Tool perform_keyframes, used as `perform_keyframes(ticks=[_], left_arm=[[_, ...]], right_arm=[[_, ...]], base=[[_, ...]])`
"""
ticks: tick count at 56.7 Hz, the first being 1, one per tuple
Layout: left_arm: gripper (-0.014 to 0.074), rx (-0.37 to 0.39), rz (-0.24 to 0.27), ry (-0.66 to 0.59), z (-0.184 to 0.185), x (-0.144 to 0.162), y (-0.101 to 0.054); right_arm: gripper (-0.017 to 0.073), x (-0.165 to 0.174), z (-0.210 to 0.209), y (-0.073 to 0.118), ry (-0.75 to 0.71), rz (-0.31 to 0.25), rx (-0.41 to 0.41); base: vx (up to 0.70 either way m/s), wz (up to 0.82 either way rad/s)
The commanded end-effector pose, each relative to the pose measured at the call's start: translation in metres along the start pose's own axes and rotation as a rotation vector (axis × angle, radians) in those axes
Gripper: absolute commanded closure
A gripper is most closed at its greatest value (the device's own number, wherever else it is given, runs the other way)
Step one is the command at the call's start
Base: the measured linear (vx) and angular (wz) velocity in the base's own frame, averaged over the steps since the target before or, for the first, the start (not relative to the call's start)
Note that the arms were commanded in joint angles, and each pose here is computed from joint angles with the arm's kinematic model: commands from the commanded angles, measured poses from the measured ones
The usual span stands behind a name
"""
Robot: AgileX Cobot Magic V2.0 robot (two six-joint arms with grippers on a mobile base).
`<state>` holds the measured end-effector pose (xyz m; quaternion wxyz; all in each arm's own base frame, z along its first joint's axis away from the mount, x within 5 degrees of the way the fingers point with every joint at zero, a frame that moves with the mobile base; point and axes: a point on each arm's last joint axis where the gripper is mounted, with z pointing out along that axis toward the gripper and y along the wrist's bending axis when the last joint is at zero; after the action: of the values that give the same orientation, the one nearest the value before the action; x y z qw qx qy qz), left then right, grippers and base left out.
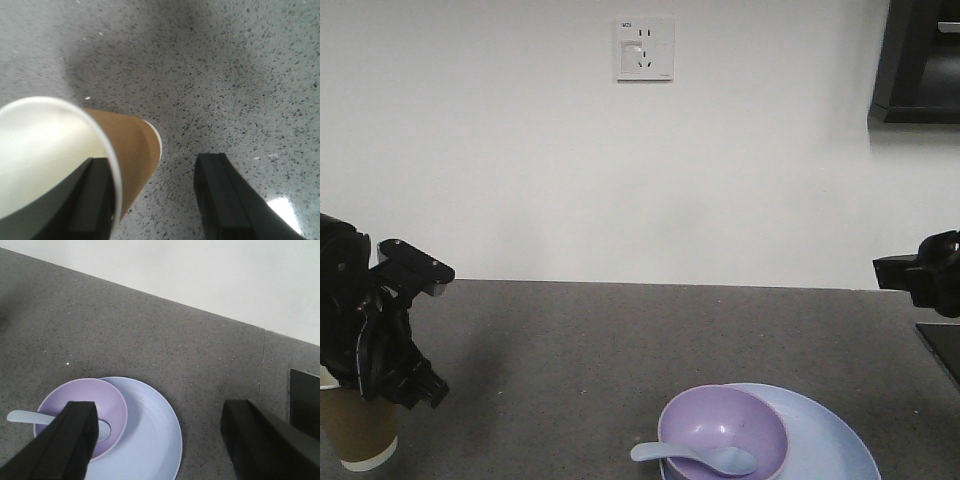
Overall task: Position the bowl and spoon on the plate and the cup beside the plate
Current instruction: 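Grasp the brown paper cup rim with the left gripper and lift, then carry the cup beside the bowl and set it on the plate edge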
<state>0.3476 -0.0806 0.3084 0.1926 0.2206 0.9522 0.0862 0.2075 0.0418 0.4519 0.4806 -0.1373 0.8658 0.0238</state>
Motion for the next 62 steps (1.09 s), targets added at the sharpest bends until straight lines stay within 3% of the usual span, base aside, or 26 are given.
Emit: perform_keyframes(ticks=[1,7,13,23,36,46,53,62], left_arm=[[0.0123,-0.032,-0.028,-0.110,-0.022,-0.006,0.007],[0.0145,-0.037,-0.024,-0.121,-0.022,-0.007,0.007],[0.0251,-0.044,-0.020,-0.126,-0.022,-0.008,0.008],[0.0603,-0.058,-0.013,-0.135,-0.022,-0.009,0.009],[0.0601,-0.035,-0.034,-0.163,-0.035,-0.011,0.009],[0.0598,0.111,-0.049,-0.332,-0.077,-0.024,0.003],[0.0596,0.223,0.016,-0.418,-0.105,-0.034,-0.014],[0.0594,0.280,0.120,-0.474,-0.122,-0.043,-0.051]], right_arm=[[-0.0005,-0.014,-0.013,-0.002,-0.113,-0.002,0.019],[-0.0005,-0.014,-0.013,-0.002,-0.113,-0.002,0.019],[-0.0005,-0.014,-0.013,-0.002,-0.114,-0.002,0.020],[-0.0005,-0.014,-0.013,-0.002,-0.116,-0.002,0.020],[-0.0005,-0.014,-0.013,-0.003,-0.116,-0.004,0.022],[-0.0005,-0.014,-0.013,-0.003,-0.115,-0.004,0.022],[-0.0005,-0.014,-0.013,-0.003,-0.115,-0.004,0.022],[-0.0005,-0.014,-0.013,-0.003,-0.116,-0.004,0.022]], base=[[0.00,0.00],[0.00,0.00],[0.00,0.00],[0.00,0.00],[0.00,0.00],[0.00,0.00],[0.00,0.00],[0.00,0.00]])
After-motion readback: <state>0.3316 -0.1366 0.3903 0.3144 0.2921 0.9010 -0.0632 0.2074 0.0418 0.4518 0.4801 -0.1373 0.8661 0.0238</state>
